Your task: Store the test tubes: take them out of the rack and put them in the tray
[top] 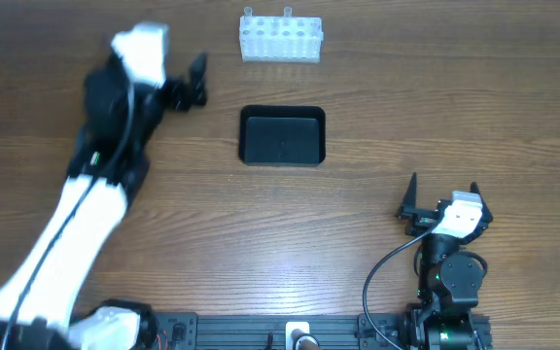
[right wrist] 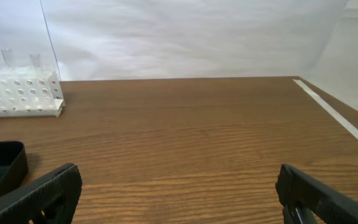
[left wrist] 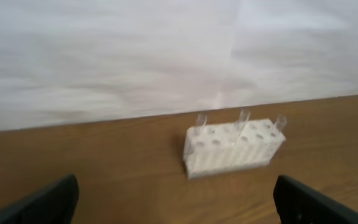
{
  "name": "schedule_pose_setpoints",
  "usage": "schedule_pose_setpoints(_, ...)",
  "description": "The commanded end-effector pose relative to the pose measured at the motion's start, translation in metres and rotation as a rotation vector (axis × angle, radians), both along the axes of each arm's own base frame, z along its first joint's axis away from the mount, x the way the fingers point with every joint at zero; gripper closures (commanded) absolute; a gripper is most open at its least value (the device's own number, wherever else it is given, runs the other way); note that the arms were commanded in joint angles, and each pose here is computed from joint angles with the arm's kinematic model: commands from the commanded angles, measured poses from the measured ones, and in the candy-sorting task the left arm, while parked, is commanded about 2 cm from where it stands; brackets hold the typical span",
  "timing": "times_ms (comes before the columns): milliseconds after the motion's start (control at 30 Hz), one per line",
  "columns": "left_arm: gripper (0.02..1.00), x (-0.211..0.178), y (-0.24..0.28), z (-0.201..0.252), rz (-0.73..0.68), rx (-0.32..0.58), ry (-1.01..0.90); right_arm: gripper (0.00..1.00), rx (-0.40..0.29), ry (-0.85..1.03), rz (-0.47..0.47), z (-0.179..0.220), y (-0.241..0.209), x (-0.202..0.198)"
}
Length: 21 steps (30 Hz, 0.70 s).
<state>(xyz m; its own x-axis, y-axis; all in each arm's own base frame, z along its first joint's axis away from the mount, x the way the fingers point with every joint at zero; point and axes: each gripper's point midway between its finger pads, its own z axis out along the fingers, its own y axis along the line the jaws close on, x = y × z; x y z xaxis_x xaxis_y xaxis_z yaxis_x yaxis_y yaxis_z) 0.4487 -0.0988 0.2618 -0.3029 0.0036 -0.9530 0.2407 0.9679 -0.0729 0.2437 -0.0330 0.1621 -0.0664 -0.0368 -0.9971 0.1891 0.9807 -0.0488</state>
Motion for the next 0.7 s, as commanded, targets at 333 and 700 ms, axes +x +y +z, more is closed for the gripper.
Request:
schedule_pose_setpoints(333, 0.020, 0.126, -0.068, -0.073, 0.051, 0.041, 0.269, 0.007, -0.001, 0.003, -0.003, -0.002, -0.001, 0.000)
schedule_pose_setpoints(700, 0.020, 0.158, -0.081, -0.118, 0.069, 0.050, 0.323, 0.009, -0.001, 0.003, -0.003, -0.002, -0.001, 0.000)
